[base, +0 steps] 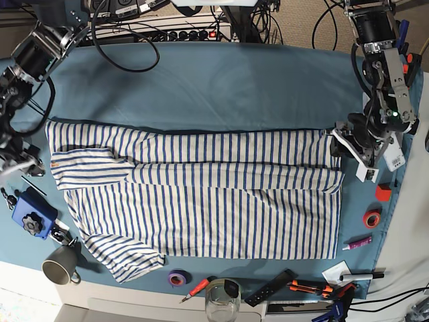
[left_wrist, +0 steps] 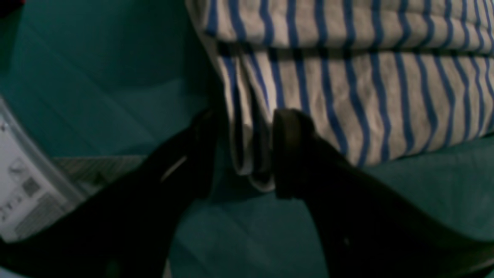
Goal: Fold the T-shirt properly
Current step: 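Lower the folded edge onto the shirt and open both grippers, then regrasp the folded edge with both grippers and drag it back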
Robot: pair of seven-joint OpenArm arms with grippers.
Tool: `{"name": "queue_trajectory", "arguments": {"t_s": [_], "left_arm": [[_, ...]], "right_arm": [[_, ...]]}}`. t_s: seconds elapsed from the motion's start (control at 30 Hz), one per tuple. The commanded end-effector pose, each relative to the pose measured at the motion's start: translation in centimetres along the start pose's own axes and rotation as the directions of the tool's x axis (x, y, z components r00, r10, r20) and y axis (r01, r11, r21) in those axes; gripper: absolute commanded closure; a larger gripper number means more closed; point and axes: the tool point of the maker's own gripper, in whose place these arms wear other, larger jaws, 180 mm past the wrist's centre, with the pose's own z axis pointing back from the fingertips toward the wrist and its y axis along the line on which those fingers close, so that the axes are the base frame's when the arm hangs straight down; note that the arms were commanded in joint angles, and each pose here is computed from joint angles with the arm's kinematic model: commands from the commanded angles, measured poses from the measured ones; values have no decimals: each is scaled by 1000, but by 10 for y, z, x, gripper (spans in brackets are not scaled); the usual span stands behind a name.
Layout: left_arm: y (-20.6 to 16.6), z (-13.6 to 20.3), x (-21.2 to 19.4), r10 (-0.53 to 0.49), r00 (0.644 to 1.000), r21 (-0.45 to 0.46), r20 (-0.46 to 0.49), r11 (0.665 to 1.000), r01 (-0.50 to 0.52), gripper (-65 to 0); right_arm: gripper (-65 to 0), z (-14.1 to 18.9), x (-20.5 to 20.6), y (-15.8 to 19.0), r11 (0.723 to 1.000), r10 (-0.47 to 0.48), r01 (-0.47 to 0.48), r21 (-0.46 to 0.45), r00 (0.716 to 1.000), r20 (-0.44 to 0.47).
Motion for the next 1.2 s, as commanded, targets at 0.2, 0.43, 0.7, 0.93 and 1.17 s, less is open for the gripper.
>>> {"name": "queue_trajectory", "arguments": {"t_s": [0.2,0.43,0.7,0.93,1.17], "left_arm": [[-7,0,9,5,1000,-21,23,1000,-4,-252],[-14,-7,-1,5,1000,-43,-2,999,-5,-252],[-15,-7,-1,5,1000,-43,-3,999,-5,-252],[-14,-7,-1,6,1000,-42,-3,999,-6,-220],[-14,-7,-1,5,1000,-42,-3,999,-6,0]], "right_arm": [[-217,8,-10,-11,1000,19,-19,-14,1000,-12],[-217,-2,-29,-19,994,39,-43,-100,999,-36],[-217,-18,-60,-8,990,61,-70,-123,996,-71],[-216,-35,-79,-3,986,89,-102,-135,991,-101],[0,-42,-96,-9,984,69,-93,-153,986,-154]]}}
